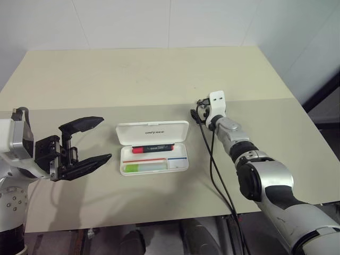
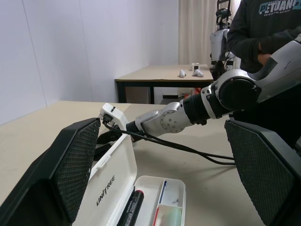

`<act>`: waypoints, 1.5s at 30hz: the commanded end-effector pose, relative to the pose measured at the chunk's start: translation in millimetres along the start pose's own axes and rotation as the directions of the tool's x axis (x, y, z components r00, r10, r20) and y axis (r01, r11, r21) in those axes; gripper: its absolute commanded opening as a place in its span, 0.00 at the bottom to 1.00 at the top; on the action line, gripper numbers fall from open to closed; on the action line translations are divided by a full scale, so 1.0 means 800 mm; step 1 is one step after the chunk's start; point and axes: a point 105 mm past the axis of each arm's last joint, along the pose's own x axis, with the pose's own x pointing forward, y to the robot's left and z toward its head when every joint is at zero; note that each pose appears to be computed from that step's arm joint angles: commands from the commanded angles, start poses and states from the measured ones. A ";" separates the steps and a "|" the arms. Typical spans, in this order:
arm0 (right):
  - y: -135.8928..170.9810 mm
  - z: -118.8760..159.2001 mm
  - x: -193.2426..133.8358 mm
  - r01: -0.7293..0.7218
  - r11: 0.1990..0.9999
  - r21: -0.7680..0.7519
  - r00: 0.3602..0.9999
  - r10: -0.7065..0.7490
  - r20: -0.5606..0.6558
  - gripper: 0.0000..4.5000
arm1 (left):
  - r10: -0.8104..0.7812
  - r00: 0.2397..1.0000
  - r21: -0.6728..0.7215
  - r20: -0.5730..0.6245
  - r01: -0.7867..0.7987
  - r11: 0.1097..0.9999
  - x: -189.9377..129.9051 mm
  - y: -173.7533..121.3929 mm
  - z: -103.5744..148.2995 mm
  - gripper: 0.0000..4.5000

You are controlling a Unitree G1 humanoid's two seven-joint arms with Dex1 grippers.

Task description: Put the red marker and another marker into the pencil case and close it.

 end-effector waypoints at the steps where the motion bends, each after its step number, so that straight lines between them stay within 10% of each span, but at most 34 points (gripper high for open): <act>1: -0.004 0.021 0.003 0.048 0.999 0.010 0.998 -0.048 0.031 0.99 | -0.002 1.000 0.045 0.004 0.001 0.999 0.000 -0.005 0.014 1.00; 23: 0.015 0.024 0.010 0.089 0.996 0.011 0.996 -0.089 0.004 0.99 | 0.017 1.000 0.061 0.001 -0.017 0.998 0.002 -0.006 0.016 1.00; 36: 0.023 0.023 0.012 0.073 0.997 0.039 0.997 -0.073 -0.008 0.07 | 0.025 1.000 0.073 0.006 -0.026 0.997 0.004 -0.008 0.018 1.00; 45: 0.024 0.034 0.012 0.036 0.998 0.054 0.999 -0.038 0.036 0.04 | 0.033 0.999 0.077 0.010 -0.034 0.996 0.004 -0.009 0.018 1.00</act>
